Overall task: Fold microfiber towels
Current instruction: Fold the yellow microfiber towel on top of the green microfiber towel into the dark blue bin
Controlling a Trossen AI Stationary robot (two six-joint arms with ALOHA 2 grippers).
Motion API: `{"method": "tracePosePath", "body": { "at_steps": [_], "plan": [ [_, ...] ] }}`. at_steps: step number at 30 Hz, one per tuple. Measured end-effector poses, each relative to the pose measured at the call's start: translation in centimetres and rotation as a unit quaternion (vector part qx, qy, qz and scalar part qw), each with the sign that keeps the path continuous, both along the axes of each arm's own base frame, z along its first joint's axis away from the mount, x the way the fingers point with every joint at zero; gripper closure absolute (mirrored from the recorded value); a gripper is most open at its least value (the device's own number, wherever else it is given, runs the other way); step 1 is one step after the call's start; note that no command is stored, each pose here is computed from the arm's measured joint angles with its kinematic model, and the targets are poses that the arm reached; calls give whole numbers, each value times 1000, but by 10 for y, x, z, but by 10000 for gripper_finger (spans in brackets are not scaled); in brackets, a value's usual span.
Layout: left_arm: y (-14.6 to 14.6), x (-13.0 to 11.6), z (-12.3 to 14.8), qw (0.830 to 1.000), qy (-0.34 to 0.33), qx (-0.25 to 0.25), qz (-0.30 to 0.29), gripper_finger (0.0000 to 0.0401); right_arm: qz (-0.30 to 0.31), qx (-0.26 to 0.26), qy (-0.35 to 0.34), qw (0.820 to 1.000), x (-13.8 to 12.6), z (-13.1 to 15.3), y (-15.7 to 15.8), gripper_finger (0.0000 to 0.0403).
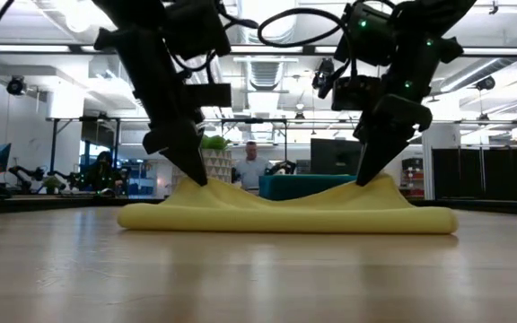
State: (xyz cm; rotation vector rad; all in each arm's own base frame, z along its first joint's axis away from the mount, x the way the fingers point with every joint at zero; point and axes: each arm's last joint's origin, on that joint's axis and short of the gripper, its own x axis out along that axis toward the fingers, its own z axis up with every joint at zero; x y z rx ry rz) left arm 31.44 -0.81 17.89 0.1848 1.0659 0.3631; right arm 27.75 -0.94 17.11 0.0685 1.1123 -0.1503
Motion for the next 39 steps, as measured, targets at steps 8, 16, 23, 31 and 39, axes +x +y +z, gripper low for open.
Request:
{"method": "tracePosePath", "body": {
  "at_steps": [8, 16, 23, 31, 39],
  "plan": [
    [10, -8, -12, 1000, 8, -15, 14, 401, -18, -2, 1, 1000, -1, 0, -13, 394],
    [16, -13, -10, 1000, -11, 0, 28, 401, -31, -4, 4, 1000, -3, -2, -21, 394],
    [28, -14, -16, 998, -35, 3, 50, 401, -47, -5, 4, 999, -4, -2, -30, 394],
    [39, -16, -16, 993, -36, 63, 96, 401, -71, -6, -9, 997, -3, -1, -38, 394],
    [54, -20, -16, 989, -28, 74, 125, 368, -136, -1, -7, 991, -9, -1, -57, 374]
  ]
}}
